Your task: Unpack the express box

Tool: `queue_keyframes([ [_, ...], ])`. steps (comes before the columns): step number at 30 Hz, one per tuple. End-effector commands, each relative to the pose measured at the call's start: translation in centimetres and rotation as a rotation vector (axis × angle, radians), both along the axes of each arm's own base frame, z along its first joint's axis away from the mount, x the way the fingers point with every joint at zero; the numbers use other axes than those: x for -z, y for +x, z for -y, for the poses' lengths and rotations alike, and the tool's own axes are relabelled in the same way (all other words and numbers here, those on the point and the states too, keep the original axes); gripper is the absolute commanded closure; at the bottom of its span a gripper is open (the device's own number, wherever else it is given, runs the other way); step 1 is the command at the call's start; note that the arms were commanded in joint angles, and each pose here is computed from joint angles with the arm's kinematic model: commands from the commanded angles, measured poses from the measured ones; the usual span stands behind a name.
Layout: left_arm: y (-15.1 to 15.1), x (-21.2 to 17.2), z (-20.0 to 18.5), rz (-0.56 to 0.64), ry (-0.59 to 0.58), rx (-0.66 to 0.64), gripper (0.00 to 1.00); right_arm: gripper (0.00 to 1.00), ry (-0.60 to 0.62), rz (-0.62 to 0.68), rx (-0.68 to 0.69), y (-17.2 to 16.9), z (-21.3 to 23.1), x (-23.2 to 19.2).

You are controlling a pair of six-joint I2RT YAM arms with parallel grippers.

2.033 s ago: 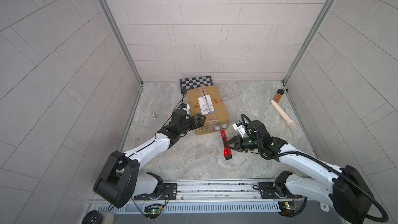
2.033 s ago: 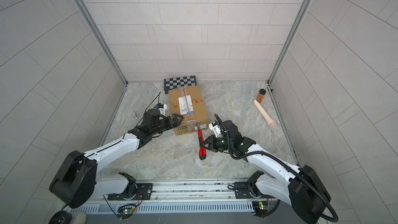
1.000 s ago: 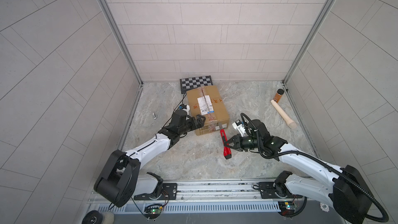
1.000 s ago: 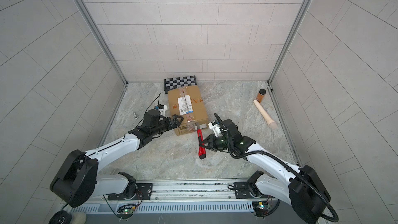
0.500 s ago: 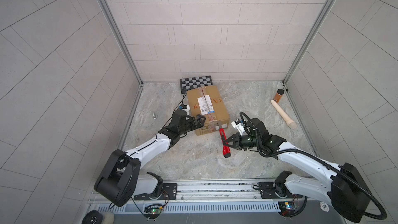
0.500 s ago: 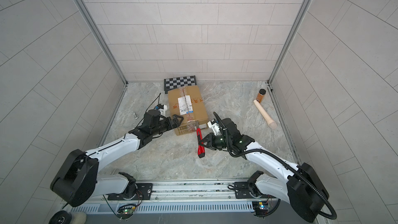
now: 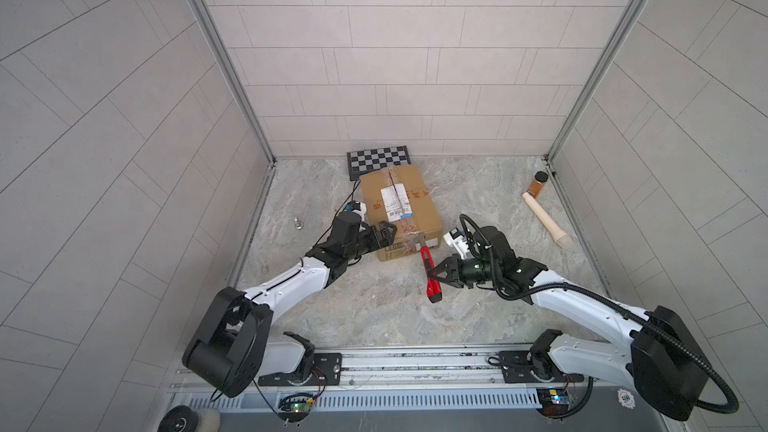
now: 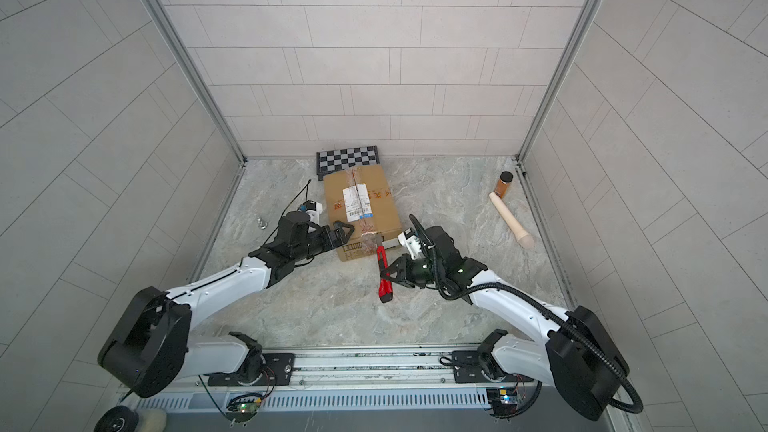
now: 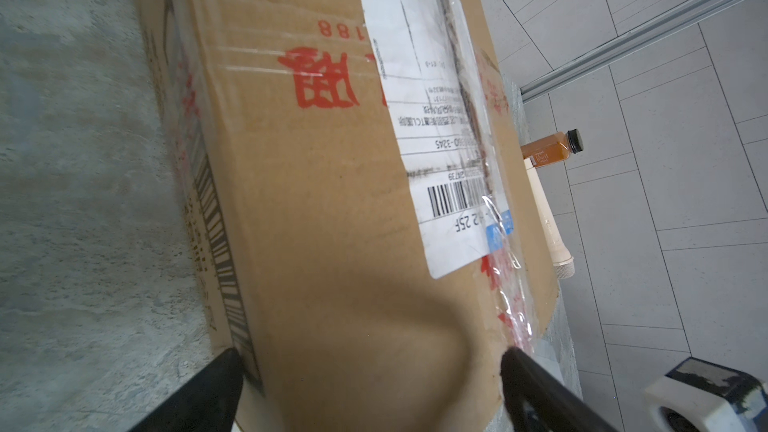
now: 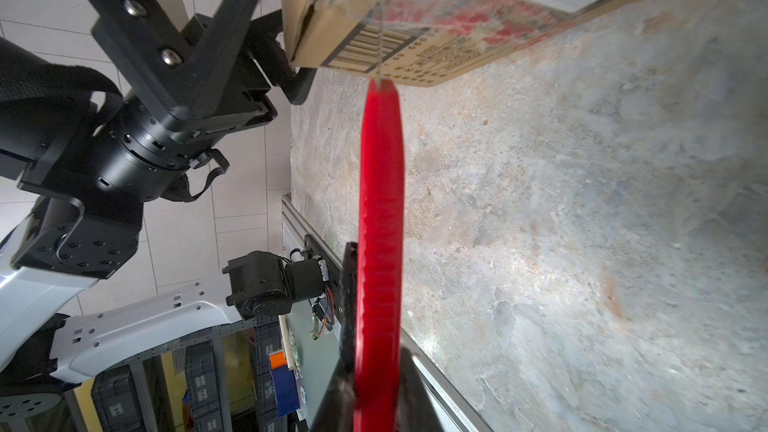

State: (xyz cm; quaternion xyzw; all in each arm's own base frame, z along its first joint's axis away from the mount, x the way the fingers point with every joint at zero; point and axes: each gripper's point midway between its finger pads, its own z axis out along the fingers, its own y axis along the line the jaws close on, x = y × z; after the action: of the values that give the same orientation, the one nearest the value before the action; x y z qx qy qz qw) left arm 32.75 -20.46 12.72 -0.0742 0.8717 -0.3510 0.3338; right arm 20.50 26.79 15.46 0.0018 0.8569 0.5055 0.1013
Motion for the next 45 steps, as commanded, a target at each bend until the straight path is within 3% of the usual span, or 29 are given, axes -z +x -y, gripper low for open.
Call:
queue_keyframes([
  [1,0.1,-0.1,0.4,0.008,-0.010,0.014,0.00,1.00,0.081,0.089,-0.010,0.9,-1.1,-3.9],
  [6,0.1,-0.2,0.5,0.011,-0.012,0.016,0.00,1.00,0.097,0.085,-0.022,0.6,-2.0,-3.8],
  [14,0.2,-0.4,0.5,0.014,-0.014,0.017,0.00,1.00,0.080,0.004,-0.030,0.4,-2.8,-0.4],
  [24,0.1,-0.4,0.6,0.013,-0.014,0.018,0.00,1.00,0.140,0.091,-0.052,1.0,-3.6,-5.3],
  [36,0.0,-0.8,0.5,0.022,-0.018,0.019,0.00,1.00,0.089,0.045,-0.077,1.1,-5.4,-2.0],
  [45,-0.1,-0.4,0.4,0.014,-0.018,0.017,0.00,1.00,0.121,0.119,-0.087,1.3,-5.6,-6.1],
])
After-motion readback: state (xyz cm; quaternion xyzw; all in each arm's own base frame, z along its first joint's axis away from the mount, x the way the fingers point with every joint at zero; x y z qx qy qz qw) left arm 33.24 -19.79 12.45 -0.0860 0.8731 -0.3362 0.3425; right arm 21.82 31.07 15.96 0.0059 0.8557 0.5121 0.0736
